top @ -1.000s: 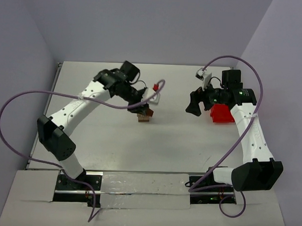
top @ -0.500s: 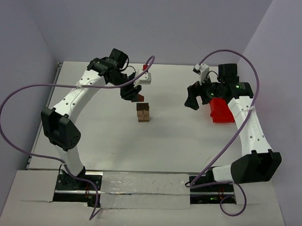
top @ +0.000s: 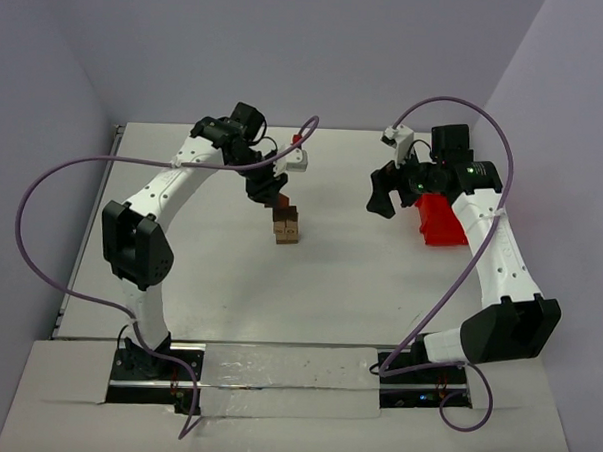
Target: Build the wood block tower
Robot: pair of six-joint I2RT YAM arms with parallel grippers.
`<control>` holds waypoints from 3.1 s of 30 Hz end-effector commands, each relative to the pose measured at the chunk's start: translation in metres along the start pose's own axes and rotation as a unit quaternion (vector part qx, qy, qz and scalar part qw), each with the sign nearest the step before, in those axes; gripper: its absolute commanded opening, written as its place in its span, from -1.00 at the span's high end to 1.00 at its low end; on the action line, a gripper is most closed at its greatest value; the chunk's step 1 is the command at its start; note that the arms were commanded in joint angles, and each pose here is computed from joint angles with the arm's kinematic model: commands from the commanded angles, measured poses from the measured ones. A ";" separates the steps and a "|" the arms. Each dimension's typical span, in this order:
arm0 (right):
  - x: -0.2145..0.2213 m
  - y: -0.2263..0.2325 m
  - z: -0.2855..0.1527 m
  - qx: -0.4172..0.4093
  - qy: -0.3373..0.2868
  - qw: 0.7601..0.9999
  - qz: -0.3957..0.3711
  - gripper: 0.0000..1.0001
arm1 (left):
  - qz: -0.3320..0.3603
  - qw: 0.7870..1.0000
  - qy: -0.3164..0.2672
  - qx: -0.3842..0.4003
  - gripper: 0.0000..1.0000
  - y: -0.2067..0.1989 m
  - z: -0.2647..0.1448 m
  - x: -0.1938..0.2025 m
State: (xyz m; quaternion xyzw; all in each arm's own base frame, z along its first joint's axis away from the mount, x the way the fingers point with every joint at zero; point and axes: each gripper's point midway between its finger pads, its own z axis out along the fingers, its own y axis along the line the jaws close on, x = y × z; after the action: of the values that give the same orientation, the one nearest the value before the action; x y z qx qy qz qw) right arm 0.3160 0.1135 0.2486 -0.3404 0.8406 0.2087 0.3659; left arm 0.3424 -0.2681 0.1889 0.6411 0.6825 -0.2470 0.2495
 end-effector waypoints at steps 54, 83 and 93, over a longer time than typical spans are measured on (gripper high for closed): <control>-0.016 -0.001 0.003 -0.004 -0.007 1.000 -0.021 -0.99 | -0.007 1.000 0.014 0.017 0.08 0.003 0.037 -0.006; -0.032 -0.013 0.030 0.005 -0.017 0.999 0.031 -0.99 | -0.305 0.914 -0.144 -0.224 -0.99 0.061 -0.174 0.018; -0.030 -0.054 0.061 0.066 0.005 0.991 0.120 -0.99 | -0.526 0.785 -0.179 -0.275 -0.99 0.077 -0.215 0.168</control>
State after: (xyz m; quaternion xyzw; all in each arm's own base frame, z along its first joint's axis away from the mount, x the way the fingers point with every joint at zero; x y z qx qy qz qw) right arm 0.3720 0.1282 0.2140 -0.2553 0.8864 0.2086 0.3250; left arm 0.4055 -0.0121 0.2422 0.0958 0.9029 -0.2302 0.3502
